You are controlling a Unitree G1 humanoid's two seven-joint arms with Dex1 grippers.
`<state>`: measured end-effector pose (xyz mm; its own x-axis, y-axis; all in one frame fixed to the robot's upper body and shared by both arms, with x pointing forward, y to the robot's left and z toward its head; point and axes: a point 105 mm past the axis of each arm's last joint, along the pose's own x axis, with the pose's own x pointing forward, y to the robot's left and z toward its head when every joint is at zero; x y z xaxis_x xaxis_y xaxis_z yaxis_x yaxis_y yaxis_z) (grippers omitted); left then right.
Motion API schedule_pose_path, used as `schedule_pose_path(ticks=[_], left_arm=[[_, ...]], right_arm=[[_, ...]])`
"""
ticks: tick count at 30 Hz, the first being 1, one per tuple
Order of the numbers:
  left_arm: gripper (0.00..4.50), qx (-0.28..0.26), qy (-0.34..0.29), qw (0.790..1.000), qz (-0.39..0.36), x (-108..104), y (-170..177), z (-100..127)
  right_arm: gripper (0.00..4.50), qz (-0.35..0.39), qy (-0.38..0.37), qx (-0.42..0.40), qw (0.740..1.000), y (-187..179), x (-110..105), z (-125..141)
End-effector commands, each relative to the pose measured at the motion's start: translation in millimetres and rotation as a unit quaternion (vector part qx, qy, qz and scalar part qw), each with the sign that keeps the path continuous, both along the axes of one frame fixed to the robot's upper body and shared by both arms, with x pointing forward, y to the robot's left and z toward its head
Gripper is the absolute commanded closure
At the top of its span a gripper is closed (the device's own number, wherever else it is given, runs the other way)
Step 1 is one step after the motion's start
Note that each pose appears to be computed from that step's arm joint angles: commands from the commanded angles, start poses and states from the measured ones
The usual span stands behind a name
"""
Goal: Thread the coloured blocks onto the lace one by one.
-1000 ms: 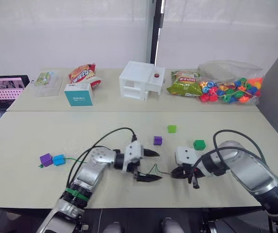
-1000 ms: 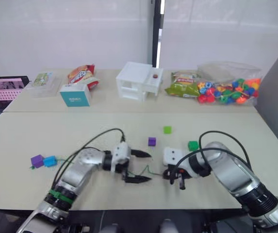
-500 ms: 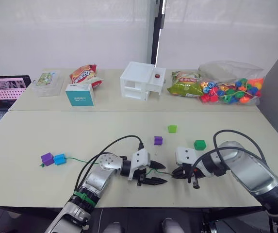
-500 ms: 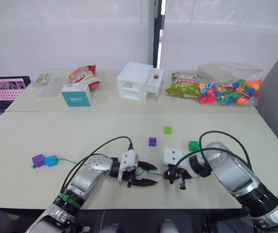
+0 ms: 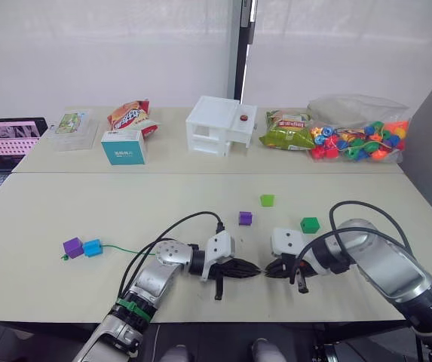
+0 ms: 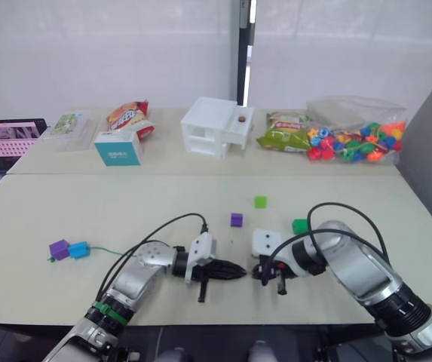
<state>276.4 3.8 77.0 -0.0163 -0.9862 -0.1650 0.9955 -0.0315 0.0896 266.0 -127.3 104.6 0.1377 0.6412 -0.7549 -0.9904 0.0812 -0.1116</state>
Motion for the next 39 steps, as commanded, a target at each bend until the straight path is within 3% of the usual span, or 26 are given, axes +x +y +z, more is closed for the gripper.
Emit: schedule_pose_path(ticks=[1, 7, 14, 20, 24, 29, 37, 39], left_arm=[[4.45, -0.005, -0.009, 1.000, -0.010, 0, -3, 5], [4.45, -0.005, -0.008, 1.000, -0.010, 1, -4, 4], [4.50, -0.004, -0.002, 1.000, -0.019, 1, -6, 1], [4.50, -0.005, -0.008, 1.000, -0.023, 6, -6, 3], [4.50, -0.014, -0.009, 1.000, -0.017, 11, -6, 7], [4.50, -0.014, 0.002, 1.000, -0.015, 10, -4, 2], [4.50, -0.025, 0.005, 1.000, -0.016, 11, -10, 5], [4.50, -0.026, 0.006, 1.000, -0.013, 11, -10, 5]], right_arm=[[4.50, 0.006, -0.018, 0.004, 1.000, 3, 1, 10], [4.50, -0.011, -0.003, 0.029, 1.000, 3, -2, 18], [2.16, -0.083, 0.003, 0.120, 0.989, -14, -5, 45], [0.08, -0.167, -0.011, 0.248, 0.954, -23, -4, 74], [0.01, -0.264, -0.067, 0.306, 0.912, -44, 4, 81], [0.01, -0.402, -0.190, 0.420, 0.791, -84, -1, 77], [0.01, -0.535, -0.241, 0.401, 0.704, -96, -36, 7], [0.01, -0.553, -0.251, 0.380, 0.698, -98, -41, -6]])
